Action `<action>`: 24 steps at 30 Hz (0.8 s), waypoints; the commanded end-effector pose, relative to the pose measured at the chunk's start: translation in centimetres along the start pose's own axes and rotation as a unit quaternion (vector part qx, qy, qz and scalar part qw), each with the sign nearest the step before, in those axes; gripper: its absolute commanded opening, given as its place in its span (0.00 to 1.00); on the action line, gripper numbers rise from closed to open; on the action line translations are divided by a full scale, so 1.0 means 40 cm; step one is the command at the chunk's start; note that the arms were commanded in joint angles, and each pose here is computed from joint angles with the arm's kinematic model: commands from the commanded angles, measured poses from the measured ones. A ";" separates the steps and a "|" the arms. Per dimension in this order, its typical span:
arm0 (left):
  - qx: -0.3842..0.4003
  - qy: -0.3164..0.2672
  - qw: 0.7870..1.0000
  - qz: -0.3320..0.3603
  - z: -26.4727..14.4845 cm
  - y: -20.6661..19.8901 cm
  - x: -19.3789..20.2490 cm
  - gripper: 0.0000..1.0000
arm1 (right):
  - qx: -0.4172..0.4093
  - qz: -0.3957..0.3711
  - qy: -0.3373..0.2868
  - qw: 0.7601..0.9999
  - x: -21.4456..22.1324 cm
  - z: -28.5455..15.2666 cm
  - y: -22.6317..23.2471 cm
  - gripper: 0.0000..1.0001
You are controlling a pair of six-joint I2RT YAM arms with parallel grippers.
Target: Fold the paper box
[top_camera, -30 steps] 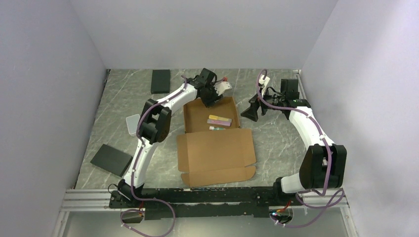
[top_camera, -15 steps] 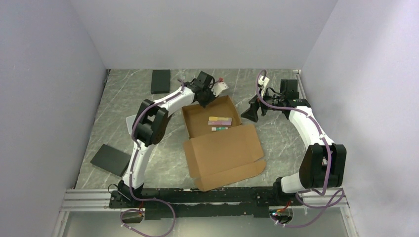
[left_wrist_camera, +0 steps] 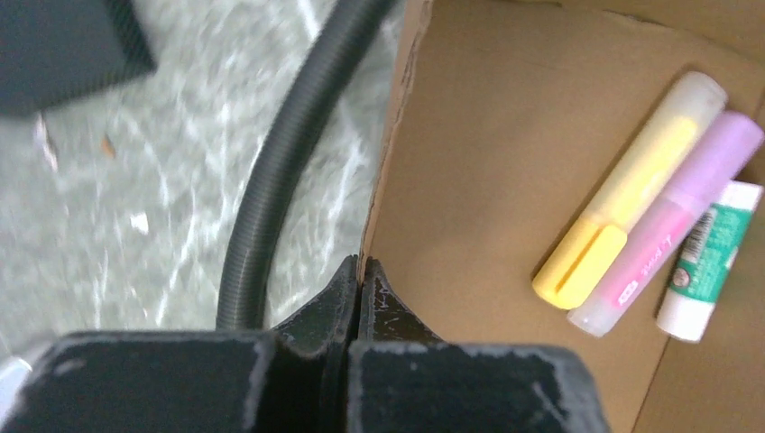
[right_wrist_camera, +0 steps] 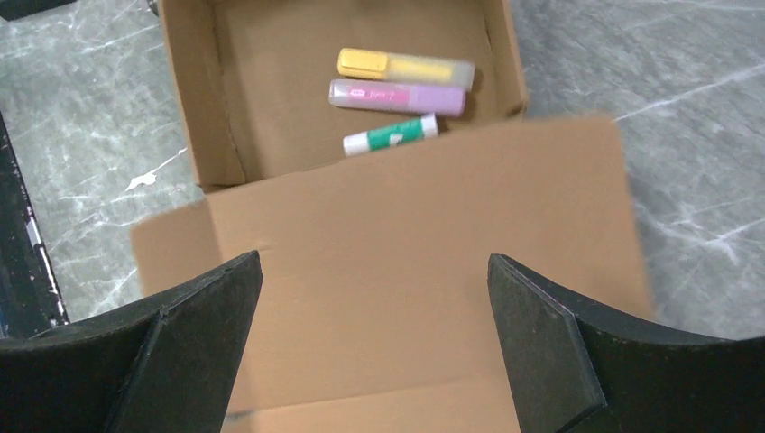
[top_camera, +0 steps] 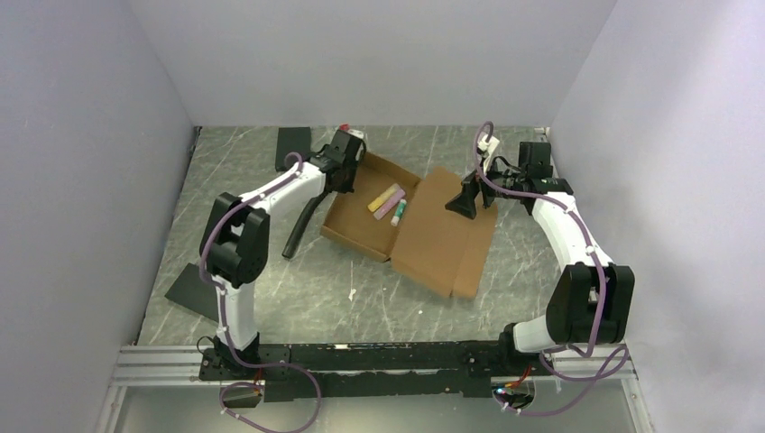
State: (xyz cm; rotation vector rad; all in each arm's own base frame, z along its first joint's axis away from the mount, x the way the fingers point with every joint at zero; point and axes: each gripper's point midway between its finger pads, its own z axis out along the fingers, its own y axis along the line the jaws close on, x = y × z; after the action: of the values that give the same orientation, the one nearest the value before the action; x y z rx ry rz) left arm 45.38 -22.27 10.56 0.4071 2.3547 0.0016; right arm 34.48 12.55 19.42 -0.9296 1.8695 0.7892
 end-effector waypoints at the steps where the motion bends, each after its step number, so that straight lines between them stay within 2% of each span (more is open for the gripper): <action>1: -0.072 0.001 0.976 -0.207 -0.070 0.069 0.015 0.00 | 0.021 -0.014 -0.028 0.999 -0.065 -0.031 -0.011 1.00; 7: -0.103 0.021 0.926 -0.364 -0.133 0.072 0.088 0.00 | 0.026 0.017 -0.034 0.999 -0.071 -0.029 -0.013 1.00; 13: -0.130 -0.003 0.867 -0.480 -0.191 0.034 0.155 0.00 | 0.012 0.066 -0.045 0.997 -0.066 -0.013 -0.007 1.00; 19: -0.163 -0.016 0.810 -0.564 -0.217 -0.037 0.243 0.01 | -0.001 0.158 -0.075 0.985 -0.070 0.013 -0.014 1.00; 24: -0.197 -0.030 0.793 -0.576 -0.231 -0.090 0.281 0.08 | 0.043 0.238 -0.085 0.967 -0.062 0.017 -0.052 1.00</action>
State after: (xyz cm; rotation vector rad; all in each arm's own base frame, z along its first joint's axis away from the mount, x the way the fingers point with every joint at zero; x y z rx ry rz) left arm 30.45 -21.05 8.27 -1.0257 2.2836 -0.0908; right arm 35.63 13.19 19.96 -0.5211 1.9805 1.0052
